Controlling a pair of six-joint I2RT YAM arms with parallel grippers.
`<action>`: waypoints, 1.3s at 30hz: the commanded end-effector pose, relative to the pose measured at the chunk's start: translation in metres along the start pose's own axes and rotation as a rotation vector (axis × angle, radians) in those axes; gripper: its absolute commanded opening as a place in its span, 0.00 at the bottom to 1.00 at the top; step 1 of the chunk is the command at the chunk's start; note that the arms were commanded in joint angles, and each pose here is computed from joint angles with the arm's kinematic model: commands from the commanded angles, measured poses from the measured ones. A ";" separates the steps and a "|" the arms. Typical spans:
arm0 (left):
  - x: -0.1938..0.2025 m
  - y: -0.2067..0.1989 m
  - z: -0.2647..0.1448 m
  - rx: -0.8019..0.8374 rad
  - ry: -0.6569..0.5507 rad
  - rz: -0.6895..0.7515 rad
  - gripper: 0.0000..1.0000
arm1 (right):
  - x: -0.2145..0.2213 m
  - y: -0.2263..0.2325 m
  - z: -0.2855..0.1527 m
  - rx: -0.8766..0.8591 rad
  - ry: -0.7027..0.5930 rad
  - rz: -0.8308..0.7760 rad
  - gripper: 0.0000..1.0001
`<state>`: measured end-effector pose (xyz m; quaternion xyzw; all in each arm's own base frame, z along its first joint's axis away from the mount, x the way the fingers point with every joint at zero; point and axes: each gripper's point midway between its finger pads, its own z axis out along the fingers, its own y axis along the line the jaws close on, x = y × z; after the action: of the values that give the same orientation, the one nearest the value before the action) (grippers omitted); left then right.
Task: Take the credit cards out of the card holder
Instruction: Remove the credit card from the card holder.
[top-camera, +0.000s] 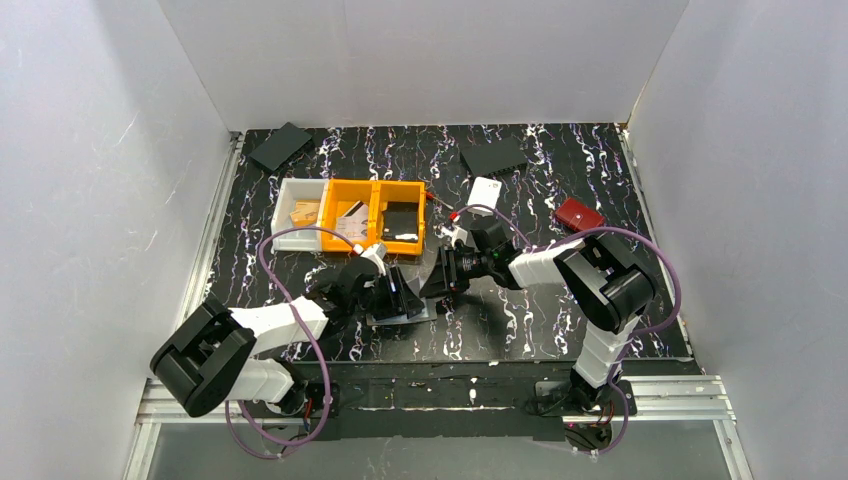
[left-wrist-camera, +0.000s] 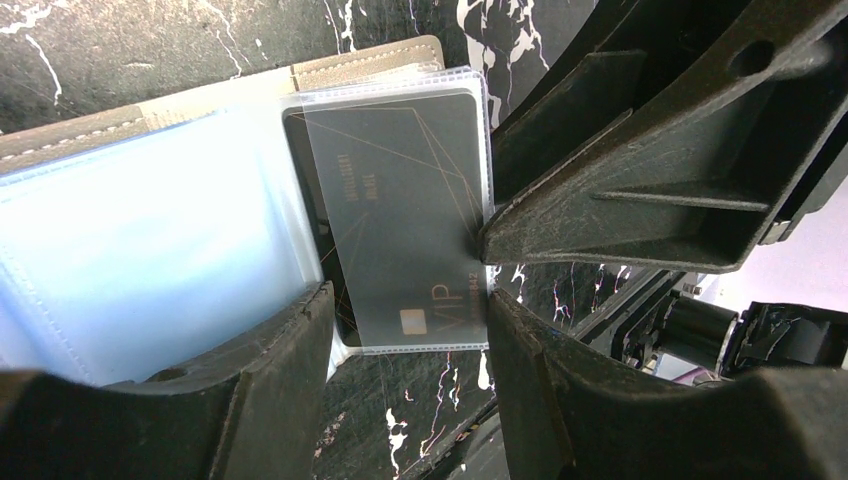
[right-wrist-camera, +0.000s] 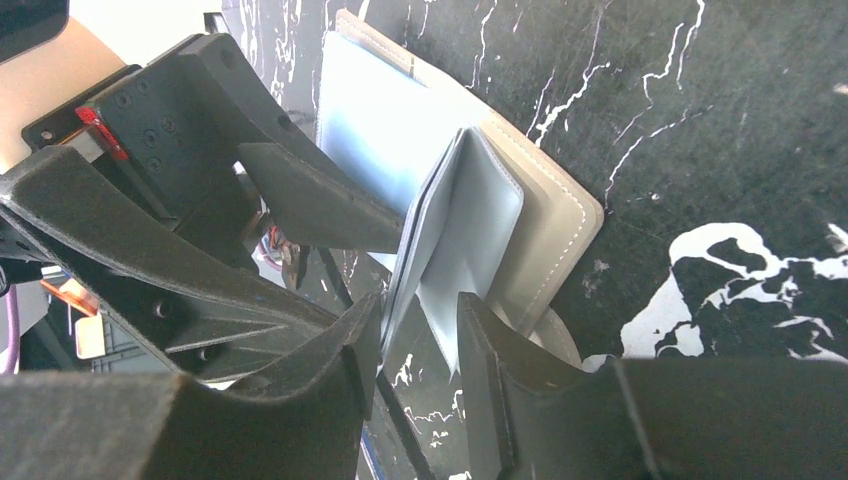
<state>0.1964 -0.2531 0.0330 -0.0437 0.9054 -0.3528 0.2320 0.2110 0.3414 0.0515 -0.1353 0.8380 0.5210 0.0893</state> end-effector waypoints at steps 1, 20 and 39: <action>0.024 0.036 -0.007 -0.109 0.069 -0.017 0.39 | -0.014 0.008 -0.003 -0.015 -0.024 -0.061 0.42; 0.025 0.041 -0.010 -0.094 0.066 -0.043 0.39 | -0.032 0.019 -0.023 -0.062 -0.071 -0.151 0.44; 0.029 0.043 -0.009 -0.085 0.069 -0.064 0.39 | -0.004 0.017 0.010 -0.012 0.030 -0.133 0.48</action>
<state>0.1926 -0.2516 0.0393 -0.0573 0.8903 -0.3903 0.2275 0.2028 0.3488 0.0634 -0.1862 0.8219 0.5303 0.0927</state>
